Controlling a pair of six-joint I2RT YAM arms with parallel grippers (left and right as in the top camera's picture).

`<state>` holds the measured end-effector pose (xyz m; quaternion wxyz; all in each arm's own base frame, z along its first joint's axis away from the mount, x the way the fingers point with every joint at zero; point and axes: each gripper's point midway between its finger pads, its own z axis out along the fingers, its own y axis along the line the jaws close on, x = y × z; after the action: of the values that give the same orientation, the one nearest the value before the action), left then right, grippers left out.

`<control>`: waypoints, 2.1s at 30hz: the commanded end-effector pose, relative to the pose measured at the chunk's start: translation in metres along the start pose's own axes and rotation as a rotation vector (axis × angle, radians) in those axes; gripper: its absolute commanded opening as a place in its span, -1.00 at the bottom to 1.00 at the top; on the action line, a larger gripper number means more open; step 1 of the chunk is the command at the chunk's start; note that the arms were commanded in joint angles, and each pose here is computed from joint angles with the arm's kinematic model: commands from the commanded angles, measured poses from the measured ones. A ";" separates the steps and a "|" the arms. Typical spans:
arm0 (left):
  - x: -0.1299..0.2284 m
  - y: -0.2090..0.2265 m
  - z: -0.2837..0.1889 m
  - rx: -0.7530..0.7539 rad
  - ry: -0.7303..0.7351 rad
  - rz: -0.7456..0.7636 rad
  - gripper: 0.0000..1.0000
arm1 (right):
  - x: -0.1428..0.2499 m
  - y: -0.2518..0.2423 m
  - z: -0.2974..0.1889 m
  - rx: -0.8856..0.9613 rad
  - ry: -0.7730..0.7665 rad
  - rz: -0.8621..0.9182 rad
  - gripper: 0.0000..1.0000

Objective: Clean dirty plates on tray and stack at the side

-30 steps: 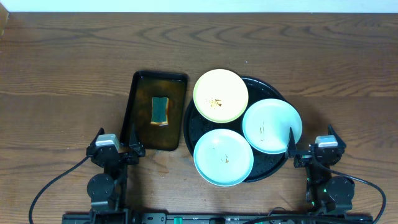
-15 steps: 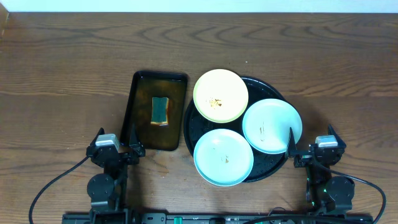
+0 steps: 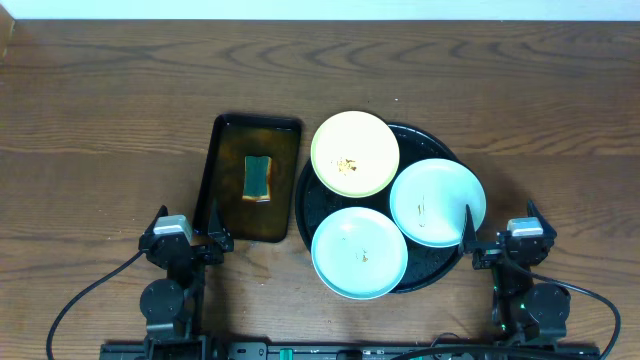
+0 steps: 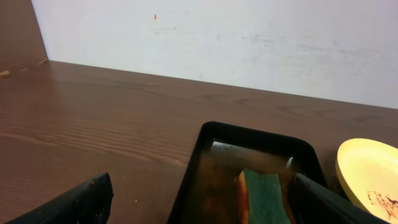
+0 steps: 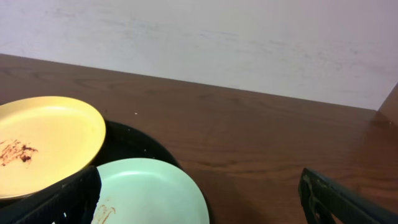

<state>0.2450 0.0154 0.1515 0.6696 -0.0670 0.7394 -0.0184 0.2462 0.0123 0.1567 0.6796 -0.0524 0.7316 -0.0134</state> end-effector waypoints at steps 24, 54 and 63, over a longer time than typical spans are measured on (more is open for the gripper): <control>0.014 0.001 0.000 0.003 0.050 0.007 0.79 | 0.001 -0.008 0.000 0.048 0.001 0.143 0.98; -0.022 -0.005 0.023 -0.065 0.567 -0.045 0.80 | 0.003 0.027 0.028 -0.133 0.749 0.260 0.98; -0.002 -0.015 0.026 -0.011 0.701 -0.071 0.80 | 0.010 -0.005 0.040 0.069 0.739 0.244 0.98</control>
<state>0.2672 0.0060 0.1391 0.3598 -0.0870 0.9279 -0.0447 0.2791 0.0247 0.1364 0.3554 0.0325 0.9318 0.0663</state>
